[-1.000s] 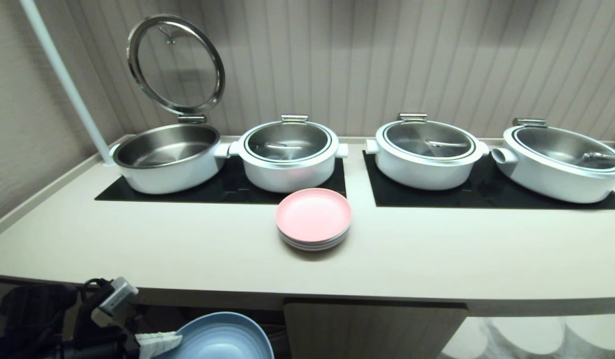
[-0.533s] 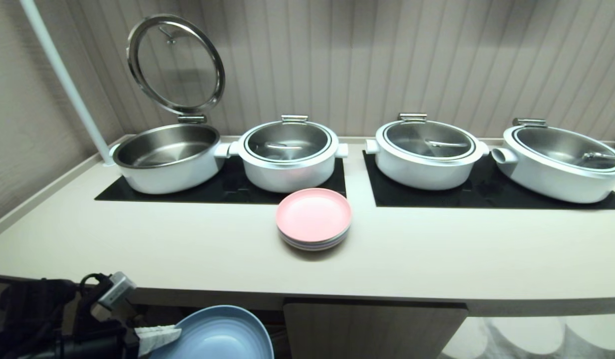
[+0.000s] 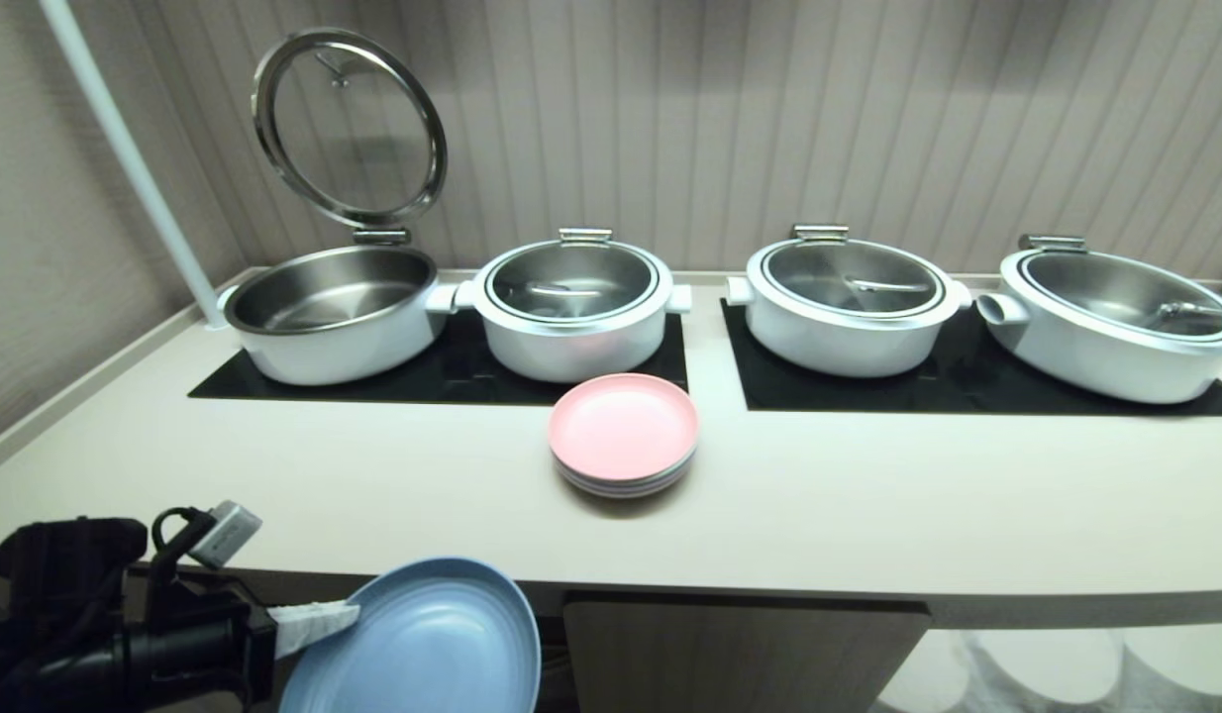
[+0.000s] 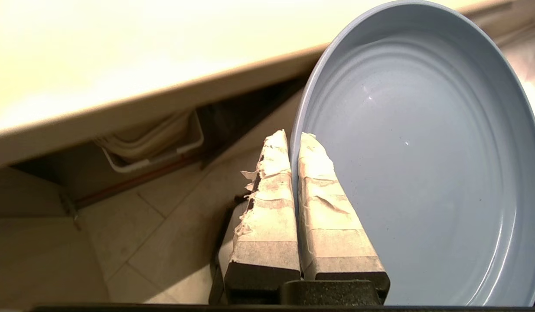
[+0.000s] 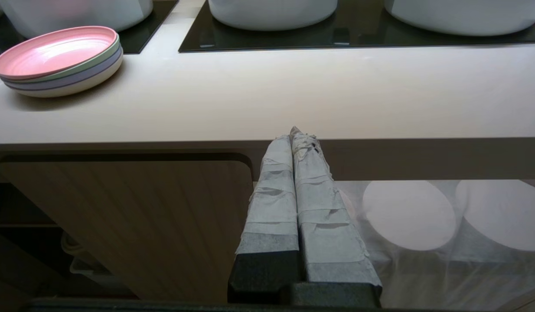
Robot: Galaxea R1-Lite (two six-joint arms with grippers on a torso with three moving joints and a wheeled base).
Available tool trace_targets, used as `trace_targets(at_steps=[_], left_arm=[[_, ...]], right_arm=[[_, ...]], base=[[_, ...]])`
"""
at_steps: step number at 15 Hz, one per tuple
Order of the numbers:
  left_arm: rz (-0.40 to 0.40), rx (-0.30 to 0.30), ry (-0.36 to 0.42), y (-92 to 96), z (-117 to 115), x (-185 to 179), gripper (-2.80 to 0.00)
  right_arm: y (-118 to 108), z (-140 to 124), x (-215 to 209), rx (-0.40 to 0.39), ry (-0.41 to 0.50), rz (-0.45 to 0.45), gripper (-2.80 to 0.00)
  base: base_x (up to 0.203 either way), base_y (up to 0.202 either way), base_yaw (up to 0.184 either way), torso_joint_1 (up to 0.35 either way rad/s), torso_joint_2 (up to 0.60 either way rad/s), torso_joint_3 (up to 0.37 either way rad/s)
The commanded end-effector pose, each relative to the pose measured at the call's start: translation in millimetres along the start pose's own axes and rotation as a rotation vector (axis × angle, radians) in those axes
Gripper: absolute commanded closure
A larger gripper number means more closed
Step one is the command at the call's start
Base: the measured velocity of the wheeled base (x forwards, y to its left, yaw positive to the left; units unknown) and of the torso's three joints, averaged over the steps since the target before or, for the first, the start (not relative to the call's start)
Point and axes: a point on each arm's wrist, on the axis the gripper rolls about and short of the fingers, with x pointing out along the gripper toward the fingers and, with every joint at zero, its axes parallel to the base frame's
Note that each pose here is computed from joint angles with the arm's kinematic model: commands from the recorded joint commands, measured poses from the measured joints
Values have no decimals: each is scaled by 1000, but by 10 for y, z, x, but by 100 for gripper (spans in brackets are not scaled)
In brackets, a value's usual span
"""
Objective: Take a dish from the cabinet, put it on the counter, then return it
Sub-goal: Place it on the table
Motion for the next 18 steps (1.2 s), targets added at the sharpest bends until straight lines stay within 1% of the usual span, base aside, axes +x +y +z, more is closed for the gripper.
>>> trace_targets(at_steps=[1, 4, 7, 11, 14, 18], left_arm=[[9, -6, -40, 71, 160, 26, 0], [36, -22, -78, 203, 341, 49, 0], [73, -36, -79, 370, 449, 100, 0], [113, -39, -103, 542, 697, 58, 0], [122, -44, -110, 667, 887, 58, 0], [118, -70, -85, 856, 1067, 161, 0]], right_arm=[[0, 1, 0, 0, 0, 0, 0], [0, 1, 0, 0, 0, 0, 0], [0, 0, 0, 0, 0, 0, 0], [0, 1, 0, 0, 0, 1, 0], [0, 1, 0, 0, 0, 0, 0], [0, 1, 0, 0, 0, 1, 0]], base=[[0, 0, 0, 0, 0, 0], [0, 0, 0, 0, 0, 0], [0, 0, 0, 0, 0, 0], [0, 0, 0, 0, 0, 0], [0, 0, 0, 0, 0, 0], [0, 0, 0, 0, 0, 0]])
